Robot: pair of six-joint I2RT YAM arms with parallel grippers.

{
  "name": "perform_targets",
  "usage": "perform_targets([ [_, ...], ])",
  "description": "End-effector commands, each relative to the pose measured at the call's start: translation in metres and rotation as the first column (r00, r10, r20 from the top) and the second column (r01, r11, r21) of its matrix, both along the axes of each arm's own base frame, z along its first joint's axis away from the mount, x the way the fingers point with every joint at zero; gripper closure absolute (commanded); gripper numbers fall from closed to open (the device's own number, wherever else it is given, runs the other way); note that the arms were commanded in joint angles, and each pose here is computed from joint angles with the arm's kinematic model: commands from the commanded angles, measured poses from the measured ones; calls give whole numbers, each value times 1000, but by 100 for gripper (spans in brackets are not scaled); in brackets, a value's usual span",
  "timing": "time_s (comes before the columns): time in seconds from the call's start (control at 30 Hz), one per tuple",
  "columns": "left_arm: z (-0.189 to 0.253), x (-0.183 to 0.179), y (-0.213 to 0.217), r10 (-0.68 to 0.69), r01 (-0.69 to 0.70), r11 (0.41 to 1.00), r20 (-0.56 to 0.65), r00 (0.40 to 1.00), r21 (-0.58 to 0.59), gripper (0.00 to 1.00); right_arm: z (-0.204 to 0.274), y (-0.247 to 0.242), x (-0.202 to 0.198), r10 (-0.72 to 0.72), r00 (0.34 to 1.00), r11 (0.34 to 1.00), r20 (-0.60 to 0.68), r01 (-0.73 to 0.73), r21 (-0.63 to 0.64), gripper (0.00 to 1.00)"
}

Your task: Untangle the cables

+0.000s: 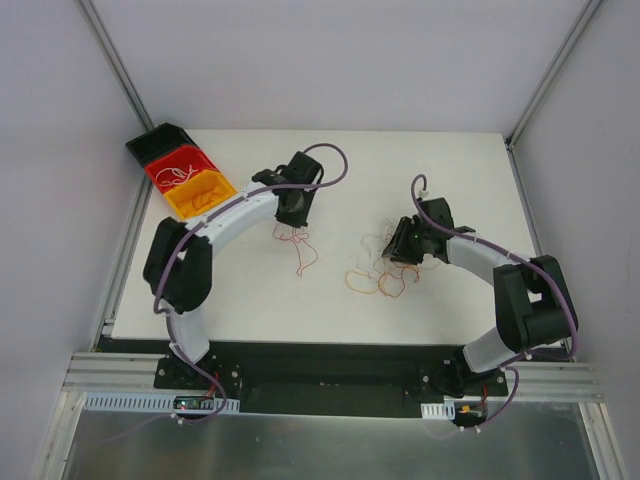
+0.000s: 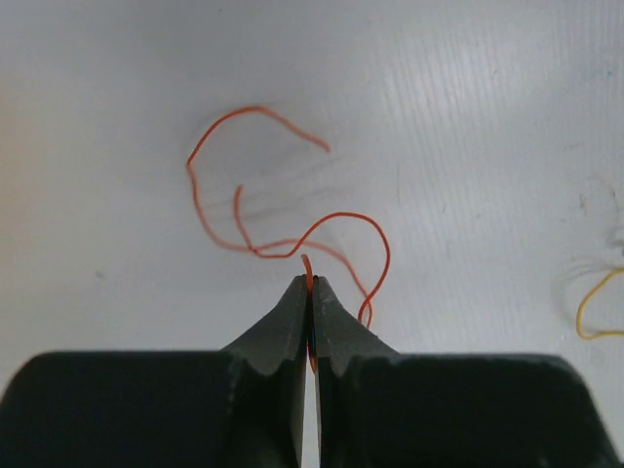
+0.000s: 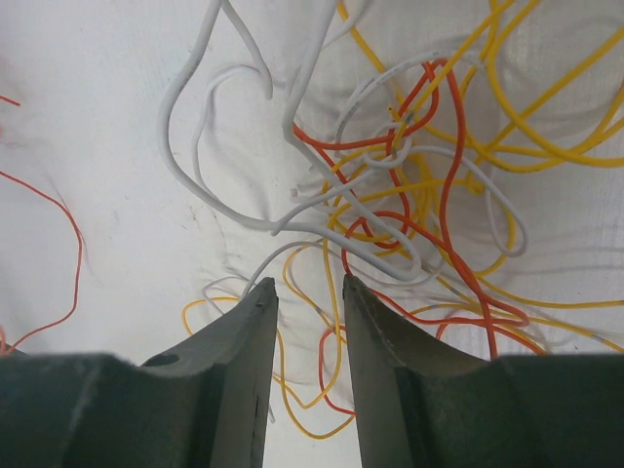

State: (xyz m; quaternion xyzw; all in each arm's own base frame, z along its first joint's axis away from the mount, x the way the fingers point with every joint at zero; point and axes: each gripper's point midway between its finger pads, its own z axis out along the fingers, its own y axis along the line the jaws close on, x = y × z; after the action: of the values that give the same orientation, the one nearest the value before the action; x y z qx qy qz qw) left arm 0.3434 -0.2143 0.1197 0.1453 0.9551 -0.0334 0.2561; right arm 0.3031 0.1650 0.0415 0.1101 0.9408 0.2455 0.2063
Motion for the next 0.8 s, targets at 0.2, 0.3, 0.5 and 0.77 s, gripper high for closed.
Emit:
perform_targets([
  [0.2, -29, 37, -6, -28, 29, 999, -19, 999, 41, 83, 9, 4, 3, 29, 998, 999, 53, -30, 25, 63],
  [0.3, -31, 33, 10, 0, 0, 996, 3, 1000, 95, 69, 9, 6, 3, 35, 998, 999, 48, -36, 33, 63],
  [0.5, -33, 22, 10, 29, -29, 999, -5, 1000, 32, 12, 9, 6, 3, 37, 998, 999, 49, -39, 34, 63],
  [0.77, -51, 20, -5, 15, -17, 999, -45, 999, -43, 1, 10, 7, 3, 40, 997, 998, 60, -43, 41, 63],
])
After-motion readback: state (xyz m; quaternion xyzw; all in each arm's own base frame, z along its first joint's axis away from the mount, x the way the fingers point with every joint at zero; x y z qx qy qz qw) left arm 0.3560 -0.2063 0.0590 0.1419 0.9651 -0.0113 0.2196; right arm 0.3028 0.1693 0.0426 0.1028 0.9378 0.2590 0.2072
